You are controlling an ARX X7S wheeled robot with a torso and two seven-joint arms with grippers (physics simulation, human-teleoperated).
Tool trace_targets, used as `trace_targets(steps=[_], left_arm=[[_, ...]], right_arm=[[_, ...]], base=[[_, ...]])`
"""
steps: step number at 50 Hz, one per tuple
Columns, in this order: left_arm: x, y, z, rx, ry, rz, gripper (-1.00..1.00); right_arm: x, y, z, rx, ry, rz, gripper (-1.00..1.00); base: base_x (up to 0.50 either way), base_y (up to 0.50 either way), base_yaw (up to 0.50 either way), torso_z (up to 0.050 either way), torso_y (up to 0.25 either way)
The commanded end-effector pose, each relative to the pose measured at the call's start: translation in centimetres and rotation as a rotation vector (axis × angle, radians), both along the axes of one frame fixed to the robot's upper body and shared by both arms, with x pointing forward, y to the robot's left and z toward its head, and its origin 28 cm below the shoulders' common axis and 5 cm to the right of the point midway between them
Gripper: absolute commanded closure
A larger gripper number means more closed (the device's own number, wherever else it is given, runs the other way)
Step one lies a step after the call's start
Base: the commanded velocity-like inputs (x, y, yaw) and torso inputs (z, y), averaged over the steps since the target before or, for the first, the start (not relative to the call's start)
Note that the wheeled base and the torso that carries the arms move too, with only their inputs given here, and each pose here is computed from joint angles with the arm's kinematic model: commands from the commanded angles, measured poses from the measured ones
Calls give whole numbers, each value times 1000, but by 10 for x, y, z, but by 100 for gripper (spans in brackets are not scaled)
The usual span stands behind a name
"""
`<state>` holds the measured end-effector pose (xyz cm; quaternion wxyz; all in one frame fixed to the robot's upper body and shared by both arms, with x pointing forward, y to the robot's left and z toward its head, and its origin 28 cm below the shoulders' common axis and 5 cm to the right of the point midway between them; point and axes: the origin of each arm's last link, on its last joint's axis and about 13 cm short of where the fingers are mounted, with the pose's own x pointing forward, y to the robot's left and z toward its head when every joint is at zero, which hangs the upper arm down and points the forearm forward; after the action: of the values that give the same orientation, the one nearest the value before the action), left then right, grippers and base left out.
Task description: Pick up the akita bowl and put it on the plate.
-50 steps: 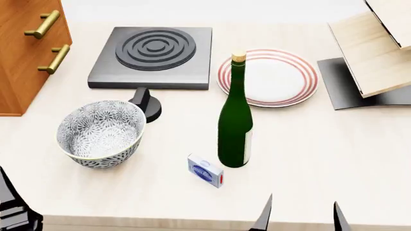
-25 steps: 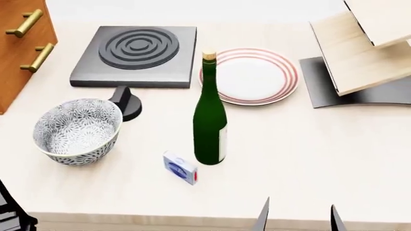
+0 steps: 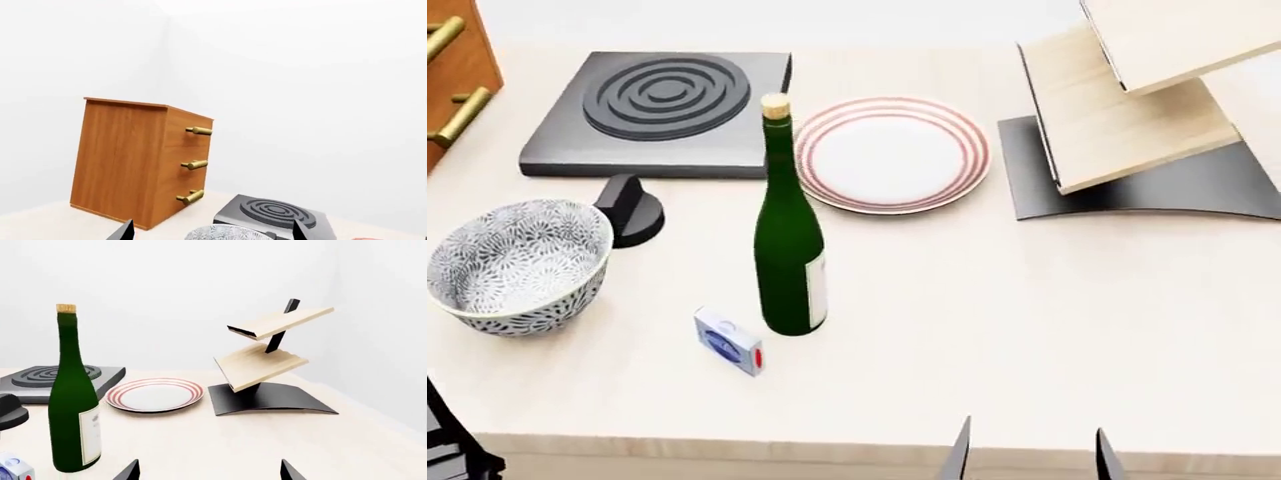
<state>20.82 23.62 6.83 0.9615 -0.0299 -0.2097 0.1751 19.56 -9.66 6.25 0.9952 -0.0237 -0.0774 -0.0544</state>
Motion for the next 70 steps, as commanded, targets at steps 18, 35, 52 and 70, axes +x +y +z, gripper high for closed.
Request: trace_targets(steps=[18, 35, 52, 70], left_arm=[[0, 0, 0, -8, -3, -6, -100], [0, 1, -2, -10, -1, -7, -100], [0, 0, -4, -10, 0, -6, -100], [1, 0, -6, -9, 5, -8, -100]], right_arm=[[-4, 7, 2, -36, -41, 37, -100], [-5, 10, 0, -38, -34, 46, -100], [-3, 11, -3, -43, -22, 48, -100], [-3, 11, -3, -41, -16, 48, -100]], base=[[-7, -111, 0, 0, 0], [302, -43, 0, 0, 0], [350, -49, 0, 0, 0], [332, -49, 0, 0, 0]])
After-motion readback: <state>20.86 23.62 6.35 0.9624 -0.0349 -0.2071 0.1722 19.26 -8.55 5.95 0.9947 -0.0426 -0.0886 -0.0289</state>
